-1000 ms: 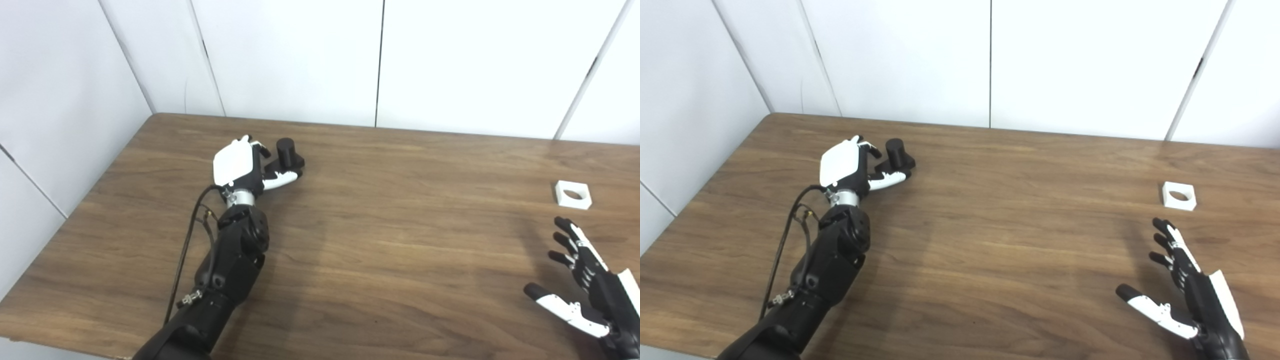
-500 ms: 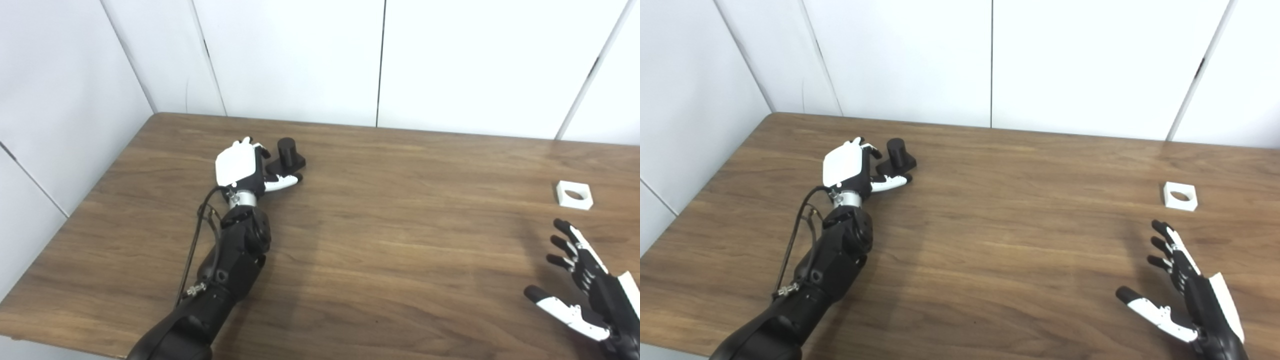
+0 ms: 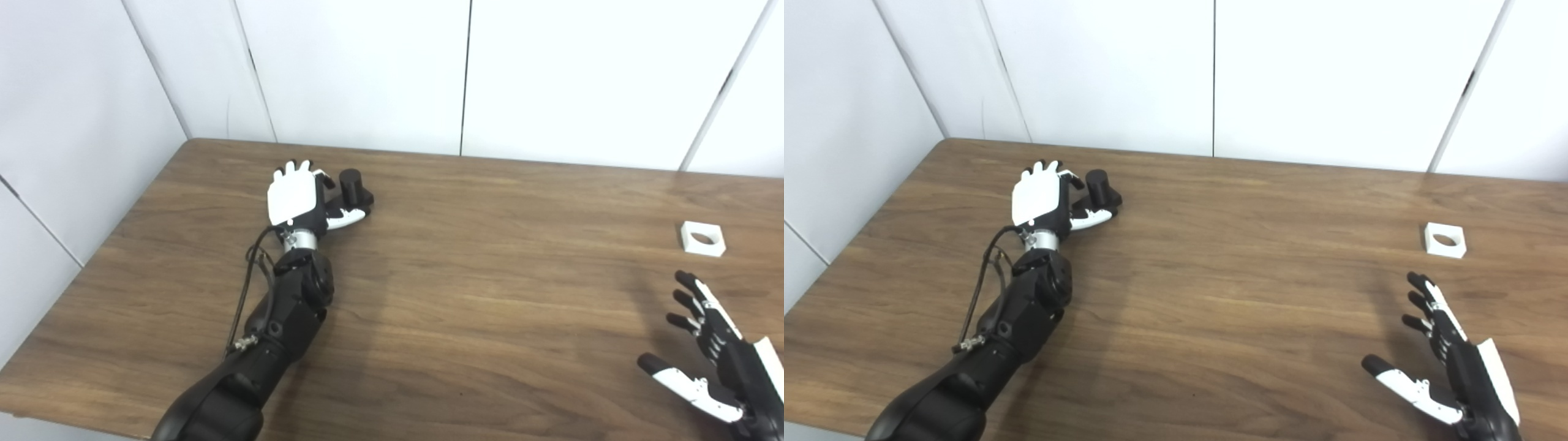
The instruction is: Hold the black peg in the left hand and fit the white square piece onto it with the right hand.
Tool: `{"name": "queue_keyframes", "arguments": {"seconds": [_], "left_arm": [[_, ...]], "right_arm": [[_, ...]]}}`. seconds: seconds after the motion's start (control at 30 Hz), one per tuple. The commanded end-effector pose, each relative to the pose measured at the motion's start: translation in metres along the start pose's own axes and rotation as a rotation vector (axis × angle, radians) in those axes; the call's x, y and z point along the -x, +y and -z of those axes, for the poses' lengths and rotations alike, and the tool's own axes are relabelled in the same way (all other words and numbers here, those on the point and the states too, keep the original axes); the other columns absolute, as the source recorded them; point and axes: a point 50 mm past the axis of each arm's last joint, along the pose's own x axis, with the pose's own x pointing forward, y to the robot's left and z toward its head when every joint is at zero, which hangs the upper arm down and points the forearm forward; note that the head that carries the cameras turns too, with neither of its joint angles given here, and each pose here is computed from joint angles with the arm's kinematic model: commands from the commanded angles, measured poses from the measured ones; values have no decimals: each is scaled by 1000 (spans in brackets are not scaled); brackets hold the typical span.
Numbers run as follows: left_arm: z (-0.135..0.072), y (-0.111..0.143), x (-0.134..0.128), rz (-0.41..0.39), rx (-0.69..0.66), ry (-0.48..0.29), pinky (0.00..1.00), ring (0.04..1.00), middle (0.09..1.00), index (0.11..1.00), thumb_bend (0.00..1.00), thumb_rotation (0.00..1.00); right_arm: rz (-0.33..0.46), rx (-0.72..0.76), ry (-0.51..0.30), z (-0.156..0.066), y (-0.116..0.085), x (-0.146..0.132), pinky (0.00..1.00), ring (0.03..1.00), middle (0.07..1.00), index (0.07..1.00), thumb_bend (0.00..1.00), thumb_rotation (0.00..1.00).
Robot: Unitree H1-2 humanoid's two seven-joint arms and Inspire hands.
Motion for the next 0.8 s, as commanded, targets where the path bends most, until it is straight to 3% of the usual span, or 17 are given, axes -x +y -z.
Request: {"name": "queue_keyframes", "arguments": {"seconds": [0.0, 0.1, 0.27, 0.37, 0.77], "left_arm": [[-8, 19, -19, -52, 0, -39, 981, 983, 922, 627, 763, 485], [-6, 17, -21, -29, 16, -54, 974, 961, 910, 614, 747, 447], [1, 19, -23, 17, 37, -78, 990, 951, 880, 575, 753, 217], [3, 22, -23, 32, 42, -88, 981, 941, 874, 505, 559, 97], [4, 25, -22, 62, 47, -117, 970, 933, 867, 488, 517, 75]], "right_arm": [[26, 11, -64, -14, -7, -5, 842, 936, 991, 934, 784, 480], [28, 10, -62, -14, -7, -3, 853, 942, 992, 934, 779, 470], [35, 8, -53, -13, -9, 0, 843, 940, 989, 932, 793, 493], [39, 2, -49, -12, -9, 1, 849, 939, 990, 929, 797, 495], [44, -4, -50, -12, -10, 1, 862, 944, 992, 932, 773, 477]]}}
